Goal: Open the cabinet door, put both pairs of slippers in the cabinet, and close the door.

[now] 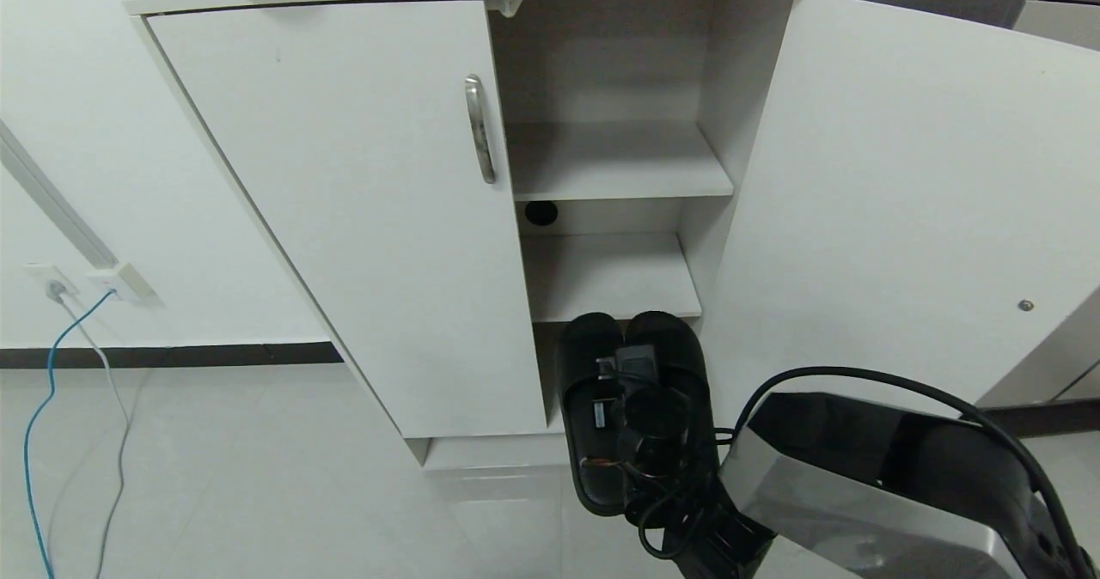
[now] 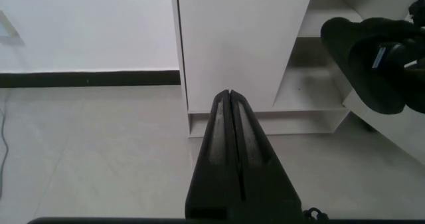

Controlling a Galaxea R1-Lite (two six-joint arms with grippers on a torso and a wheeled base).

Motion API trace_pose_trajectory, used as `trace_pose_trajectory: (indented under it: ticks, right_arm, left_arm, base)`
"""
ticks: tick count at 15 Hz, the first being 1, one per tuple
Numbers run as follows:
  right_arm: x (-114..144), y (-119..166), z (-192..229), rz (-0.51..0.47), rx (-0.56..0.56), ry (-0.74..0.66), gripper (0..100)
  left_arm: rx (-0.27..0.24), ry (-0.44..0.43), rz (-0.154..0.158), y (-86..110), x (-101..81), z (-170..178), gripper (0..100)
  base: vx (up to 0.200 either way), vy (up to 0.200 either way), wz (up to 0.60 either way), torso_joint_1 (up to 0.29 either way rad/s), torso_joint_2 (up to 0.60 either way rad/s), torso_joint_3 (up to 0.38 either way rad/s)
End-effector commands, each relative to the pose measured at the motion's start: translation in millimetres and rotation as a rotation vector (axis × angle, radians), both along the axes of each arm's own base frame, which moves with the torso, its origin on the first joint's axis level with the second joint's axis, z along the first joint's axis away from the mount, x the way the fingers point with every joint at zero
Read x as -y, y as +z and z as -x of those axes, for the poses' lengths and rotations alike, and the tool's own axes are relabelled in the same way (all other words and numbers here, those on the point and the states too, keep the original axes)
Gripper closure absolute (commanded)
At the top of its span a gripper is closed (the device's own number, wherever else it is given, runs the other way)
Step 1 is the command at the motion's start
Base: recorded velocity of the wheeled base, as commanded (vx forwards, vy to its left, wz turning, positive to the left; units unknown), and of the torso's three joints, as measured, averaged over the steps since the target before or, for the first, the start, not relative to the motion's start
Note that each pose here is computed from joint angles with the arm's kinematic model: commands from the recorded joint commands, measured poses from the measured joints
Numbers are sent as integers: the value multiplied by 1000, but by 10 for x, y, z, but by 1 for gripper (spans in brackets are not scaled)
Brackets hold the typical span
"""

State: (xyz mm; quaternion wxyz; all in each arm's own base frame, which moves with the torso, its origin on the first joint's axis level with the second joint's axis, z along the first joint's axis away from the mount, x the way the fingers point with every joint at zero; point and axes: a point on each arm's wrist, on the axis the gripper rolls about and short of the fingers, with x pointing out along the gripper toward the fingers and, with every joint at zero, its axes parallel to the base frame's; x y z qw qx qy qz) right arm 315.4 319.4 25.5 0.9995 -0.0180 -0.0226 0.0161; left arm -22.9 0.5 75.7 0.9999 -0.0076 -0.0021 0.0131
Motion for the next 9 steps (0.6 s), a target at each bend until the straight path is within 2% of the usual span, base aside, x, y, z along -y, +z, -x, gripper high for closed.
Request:
trace_pose_trajectory:
  ticks: [1,6,9]
  right_arm:
    - [17,-140,-7,29,-19,-5,100]
    - [27,-178,-26,33,-25,-10,100]
    - [30,-175,-32,32,-24,-11,100]
  left_arm:
    - [-1,1,0,1,0,-1,100]
    - [-1,1,2,1,0,-1,100]
    - [-1,1,2,1,0,-1,100]
  base:
    - [0,0,0,0,0,0]
    - [0,0,0,0,0,0]
    - [200,0,0,6,2,1]
